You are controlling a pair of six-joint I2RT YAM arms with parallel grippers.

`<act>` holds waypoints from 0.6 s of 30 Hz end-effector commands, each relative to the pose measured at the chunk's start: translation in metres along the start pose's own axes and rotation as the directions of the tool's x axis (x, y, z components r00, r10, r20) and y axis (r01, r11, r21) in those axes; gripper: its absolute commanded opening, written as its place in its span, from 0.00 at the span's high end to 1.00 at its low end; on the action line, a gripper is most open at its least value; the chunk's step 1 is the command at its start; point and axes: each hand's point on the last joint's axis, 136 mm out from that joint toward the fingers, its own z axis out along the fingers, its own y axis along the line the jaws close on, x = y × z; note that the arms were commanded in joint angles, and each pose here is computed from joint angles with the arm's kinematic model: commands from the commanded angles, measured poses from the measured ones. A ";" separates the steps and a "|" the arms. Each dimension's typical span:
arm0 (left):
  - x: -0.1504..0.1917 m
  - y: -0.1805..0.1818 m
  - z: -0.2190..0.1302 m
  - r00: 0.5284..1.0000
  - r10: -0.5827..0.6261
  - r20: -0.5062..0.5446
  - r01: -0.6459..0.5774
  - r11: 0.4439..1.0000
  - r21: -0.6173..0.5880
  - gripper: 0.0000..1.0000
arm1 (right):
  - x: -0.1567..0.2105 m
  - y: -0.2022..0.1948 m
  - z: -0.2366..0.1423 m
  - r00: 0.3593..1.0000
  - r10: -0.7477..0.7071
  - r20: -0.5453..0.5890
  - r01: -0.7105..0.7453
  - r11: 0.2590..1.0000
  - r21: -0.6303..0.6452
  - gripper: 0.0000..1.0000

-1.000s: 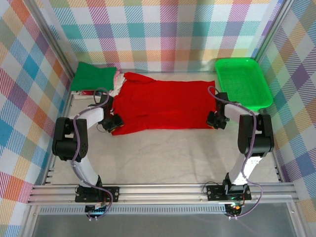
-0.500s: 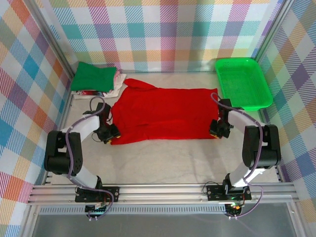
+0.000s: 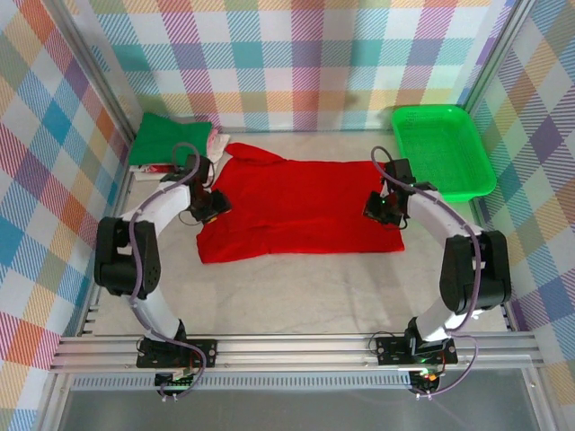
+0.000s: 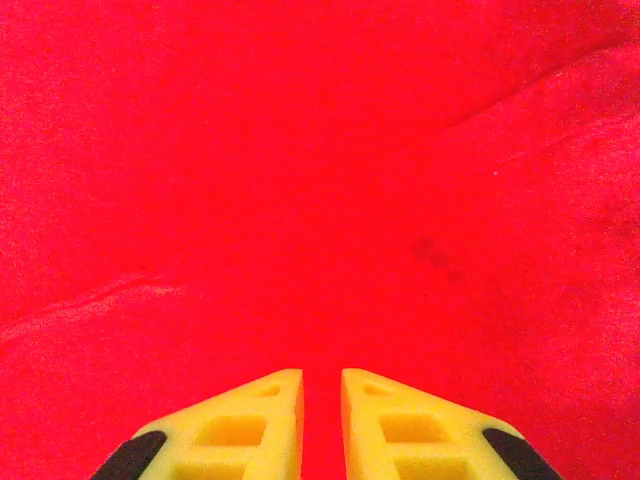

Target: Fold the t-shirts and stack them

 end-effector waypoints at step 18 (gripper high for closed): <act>0.005 -0.011 0.038 0.999 -0.003 -0.033 0.002 1.000 -0.020 0.77 | -0.004 0.007 0.028 1.000 0.005 -0.022 -0.005 1.000 -0.030 0.80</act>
